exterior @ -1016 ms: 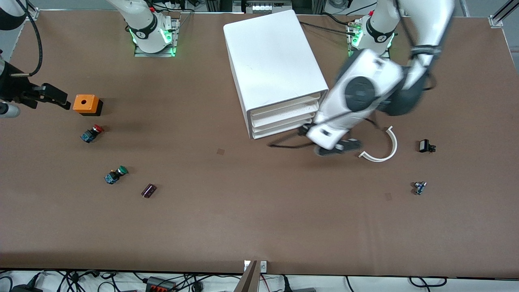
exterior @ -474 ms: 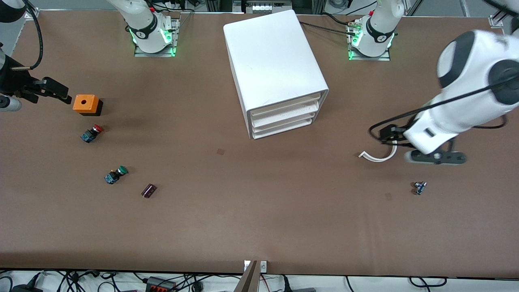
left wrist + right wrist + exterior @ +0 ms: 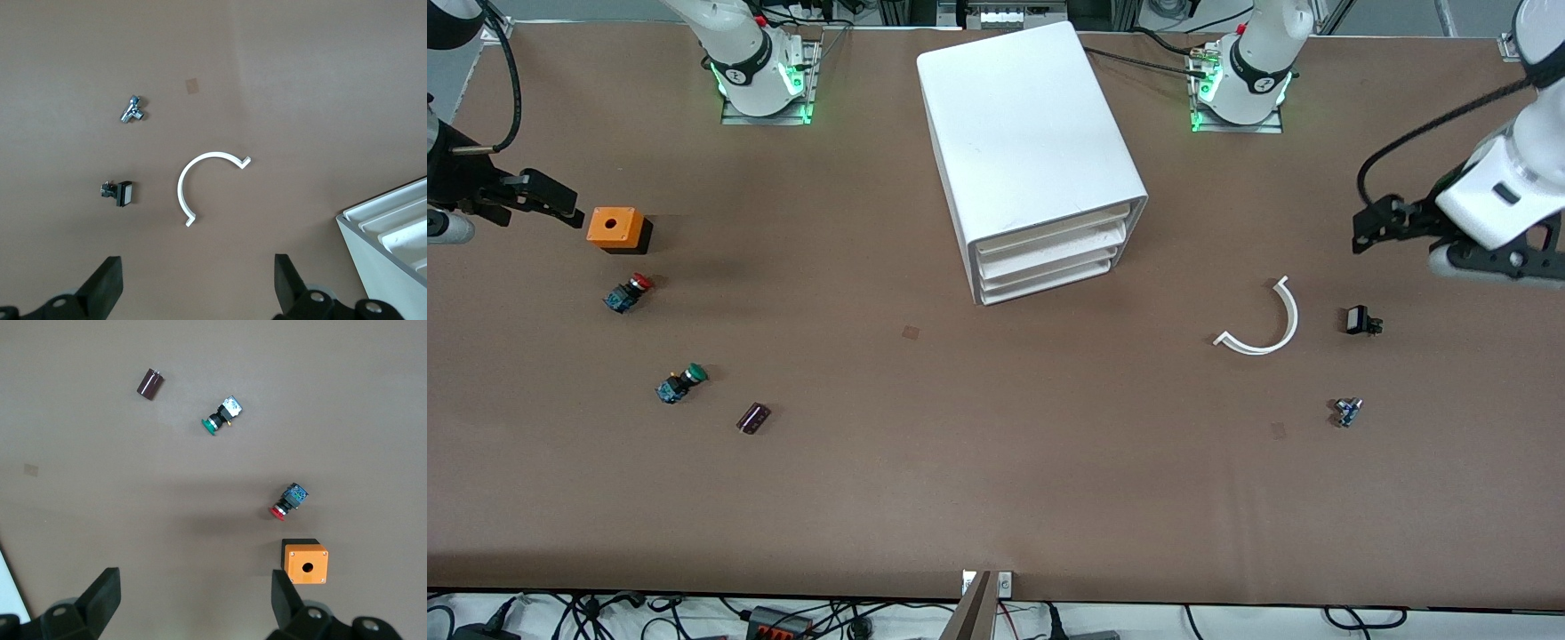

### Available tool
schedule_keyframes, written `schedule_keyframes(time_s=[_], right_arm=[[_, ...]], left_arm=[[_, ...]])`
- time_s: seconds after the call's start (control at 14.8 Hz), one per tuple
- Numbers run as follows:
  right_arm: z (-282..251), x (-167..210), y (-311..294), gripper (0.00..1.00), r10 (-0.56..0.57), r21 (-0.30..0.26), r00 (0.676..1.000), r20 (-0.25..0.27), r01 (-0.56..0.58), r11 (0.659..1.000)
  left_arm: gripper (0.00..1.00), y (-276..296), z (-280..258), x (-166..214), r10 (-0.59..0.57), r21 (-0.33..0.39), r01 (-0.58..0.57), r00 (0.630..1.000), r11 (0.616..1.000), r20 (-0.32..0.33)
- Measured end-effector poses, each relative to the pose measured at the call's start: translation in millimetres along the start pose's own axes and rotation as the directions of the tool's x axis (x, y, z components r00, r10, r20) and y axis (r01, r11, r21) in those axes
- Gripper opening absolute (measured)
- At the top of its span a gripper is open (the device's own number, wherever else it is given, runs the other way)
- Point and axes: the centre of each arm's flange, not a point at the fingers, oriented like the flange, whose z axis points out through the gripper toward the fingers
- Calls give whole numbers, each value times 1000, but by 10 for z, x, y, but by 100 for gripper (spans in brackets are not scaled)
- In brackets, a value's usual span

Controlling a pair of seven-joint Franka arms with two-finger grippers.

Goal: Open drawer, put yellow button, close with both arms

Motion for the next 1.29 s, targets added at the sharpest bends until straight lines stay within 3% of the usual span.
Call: schedule_keyframes(time_s=[0.2, 1.29], right_arm=[[0, 0, 0, 100, 0, 0, 1000, 0, 0, 1000], [4, 2, 1, 100, 0, -1, 1000, -2, 0, 1000]], left_arm=[[100, -99, -14, -52, -18, 2, 18, 999, 1000, -30], [100, -84, 40, -64, -14, 0, 14, 1000, 1000, -13]])
